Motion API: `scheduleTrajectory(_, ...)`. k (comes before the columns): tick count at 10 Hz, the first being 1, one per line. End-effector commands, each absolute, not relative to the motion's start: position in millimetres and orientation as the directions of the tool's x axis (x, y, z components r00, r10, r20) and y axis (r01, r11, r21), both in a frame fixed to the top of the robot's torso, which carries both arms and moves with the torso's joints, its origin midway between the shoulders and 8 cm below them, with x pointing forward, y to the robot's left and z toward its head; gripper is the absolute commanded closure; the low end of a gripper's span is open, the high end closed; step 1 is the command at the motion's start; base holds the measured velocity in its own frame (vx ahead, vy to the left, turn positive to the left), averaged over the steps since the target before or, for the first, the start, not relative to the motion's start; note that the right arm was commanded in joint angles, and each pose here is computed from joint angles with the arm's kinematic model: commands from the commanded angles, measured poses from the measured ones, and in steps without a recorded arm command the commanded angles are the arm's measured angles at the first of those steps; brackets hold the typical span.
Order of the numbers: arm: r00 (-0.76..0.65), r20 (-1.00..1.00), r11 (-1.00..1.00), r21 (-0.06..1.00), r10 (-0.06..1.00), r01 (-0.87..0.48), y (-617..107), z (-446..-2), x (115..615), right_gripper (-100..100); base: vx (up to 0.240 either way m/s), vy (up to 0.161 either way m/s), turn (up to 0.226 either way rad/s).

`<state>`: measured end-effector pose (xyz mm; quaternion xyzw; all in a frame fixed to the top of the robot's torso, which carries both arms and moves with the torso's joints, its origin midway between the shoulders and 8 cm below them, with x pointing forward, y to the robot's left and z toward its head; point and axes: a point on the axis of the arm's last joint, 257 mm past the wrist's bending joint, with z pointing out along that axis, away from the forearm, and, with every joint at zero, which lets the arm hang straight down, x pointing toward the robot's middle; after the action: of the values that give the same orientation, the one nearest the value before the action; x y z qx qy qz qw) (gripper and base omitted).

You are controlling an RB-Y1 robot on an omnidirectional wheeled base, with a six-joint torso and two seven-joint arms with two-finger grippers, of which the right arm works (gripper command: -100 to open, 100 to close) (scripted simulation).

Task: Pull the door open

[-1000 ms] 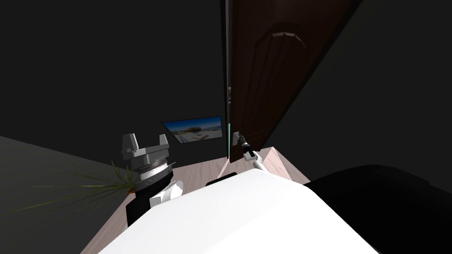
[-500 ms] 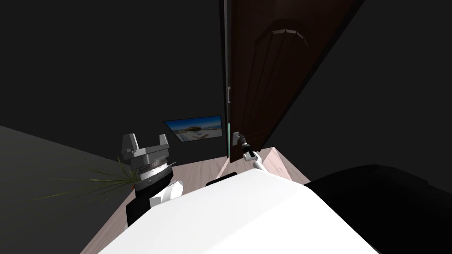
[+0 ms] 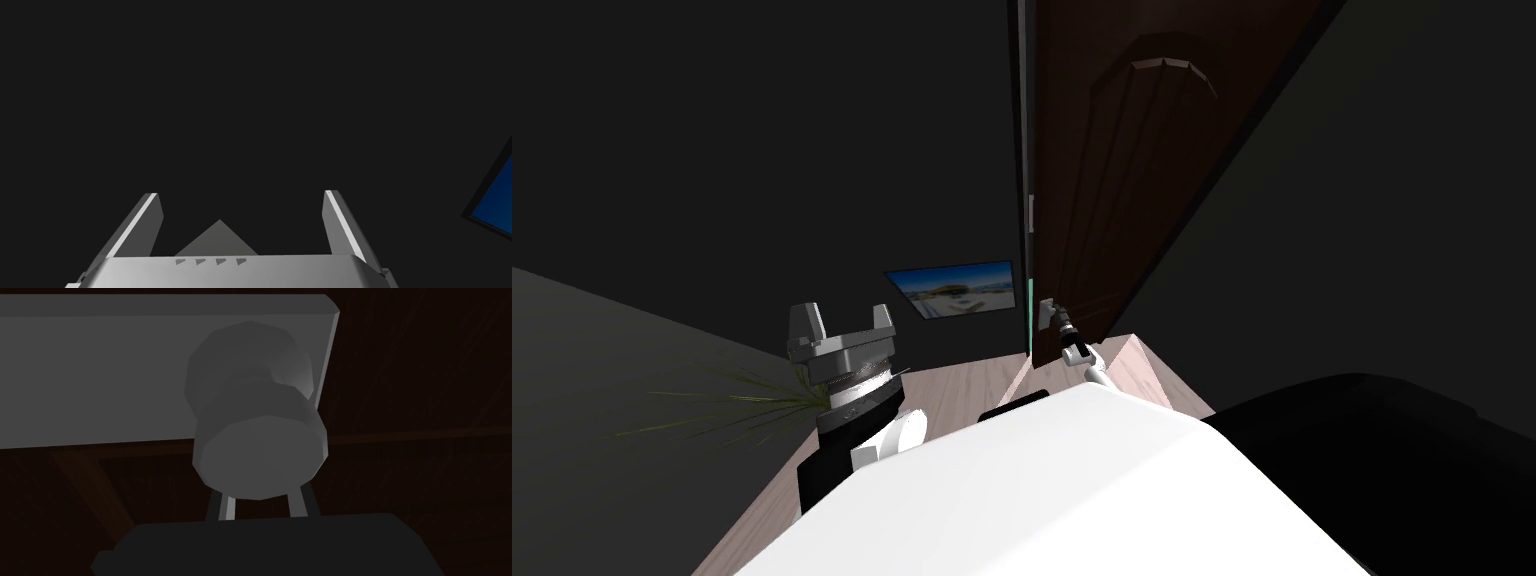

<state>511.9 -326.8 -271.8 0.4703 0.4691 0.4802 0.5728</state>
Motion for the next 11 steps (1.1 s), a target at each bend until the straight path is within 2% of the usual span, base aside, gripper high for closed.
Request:
scheduleTrajectory(1,0.066,-0.028,0.036,0.992,0.997,-0.119,-302.0,-270.6,514.9,100,-0.038,-0.029,0.059)
scheduleTrajectory(3,0.065,0.050,-0.042,0.991,0.997,-0.124,-300.8,-270.8,514.3,100,-0.028,-0.027,0.022)
scheduleTrajectory(6,0.065,0.050,-0.042,0.991,0.997,-0.124,-300.8,-270.8,514.3,100,-0.015,-0.014,0.024)
scheduleTrajectory(7,0.063,0.129,-0.120,0.984,0.990,-0.128,-299.6,-271.1,513.6,100,-0.027,-0.030,0.059)
scheduleTrajectory(11,0.063,0.129,-0.120,0.984,0.990,-0.128,-299.6,-271.1,513.6,100,-0.017,-0.016,0.016)
